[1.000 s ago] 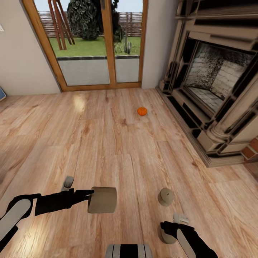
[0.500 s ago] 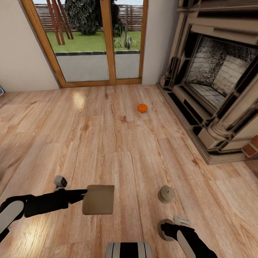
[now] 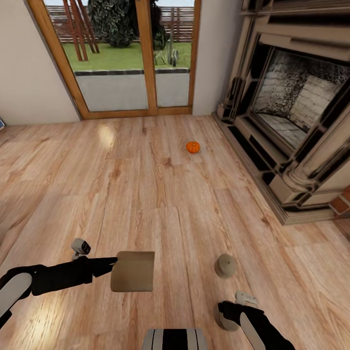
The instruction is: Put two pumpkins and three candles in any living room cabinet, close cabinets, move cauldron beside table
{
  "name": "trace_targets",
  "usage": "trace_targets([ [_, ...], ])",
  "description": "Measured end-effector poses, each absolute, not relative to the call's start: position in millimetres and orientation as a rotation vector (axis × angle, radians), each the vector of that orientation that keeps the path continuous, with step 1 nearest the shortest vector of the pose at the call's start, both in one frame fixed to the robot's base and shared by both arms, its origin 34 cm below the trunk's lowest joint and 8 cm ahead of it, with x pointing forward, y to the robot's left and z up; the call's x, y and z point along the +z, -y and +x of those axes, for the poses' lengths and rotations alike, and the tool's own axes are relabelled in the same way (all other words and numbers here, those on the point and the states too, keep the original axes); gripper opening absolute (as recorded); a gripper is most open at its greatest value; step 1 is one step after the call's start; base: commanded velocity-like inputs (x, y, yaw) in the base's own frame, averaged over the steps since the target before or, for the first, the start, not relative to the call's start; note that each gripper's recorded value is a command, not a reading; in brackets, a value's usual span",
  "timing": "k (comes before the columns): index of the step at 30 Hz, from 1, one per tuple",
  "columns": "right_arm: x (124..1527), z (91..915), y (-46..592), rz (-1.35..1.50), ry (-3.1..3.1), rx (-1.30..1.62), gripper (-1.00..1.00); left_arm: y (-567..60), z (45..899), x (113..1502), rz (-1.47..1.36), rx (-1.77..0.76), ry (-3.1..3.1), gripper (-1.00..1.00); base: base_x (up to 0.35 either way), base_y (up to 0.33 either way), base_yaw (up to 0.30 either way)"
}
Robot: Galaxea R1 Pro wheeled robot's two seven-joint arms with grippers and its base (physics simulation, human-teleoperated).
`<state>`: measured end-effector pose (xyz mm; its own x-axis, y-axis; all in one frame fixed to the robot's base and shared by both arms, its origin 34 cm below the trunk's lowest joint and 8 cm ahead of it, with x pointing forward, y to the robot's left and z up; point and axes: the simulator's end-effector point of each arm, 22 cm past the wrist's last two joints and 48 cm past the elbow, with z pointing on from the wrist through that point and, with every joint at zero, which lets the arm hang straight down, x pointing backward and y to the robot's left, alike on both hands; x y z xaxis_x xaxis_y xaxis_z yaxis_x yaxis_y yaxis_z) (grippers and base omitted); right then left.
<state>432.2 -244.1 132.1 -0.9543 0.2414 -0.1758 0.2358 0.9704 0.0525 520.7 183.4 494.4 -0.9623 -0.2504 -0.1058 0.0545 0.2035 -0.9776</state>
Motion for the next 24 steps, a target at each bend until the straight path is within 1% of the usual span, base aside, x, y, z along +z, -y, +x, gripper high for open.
trace_targets([
  [24, 121.4, 421.7, 243.2, 0.363, -2.964, 0.043, 1.0, -183.0, 520.3, 480.7, -0.215, -1.842, -2.255, -1.0, 0.003, 0.0, 0.0],
])
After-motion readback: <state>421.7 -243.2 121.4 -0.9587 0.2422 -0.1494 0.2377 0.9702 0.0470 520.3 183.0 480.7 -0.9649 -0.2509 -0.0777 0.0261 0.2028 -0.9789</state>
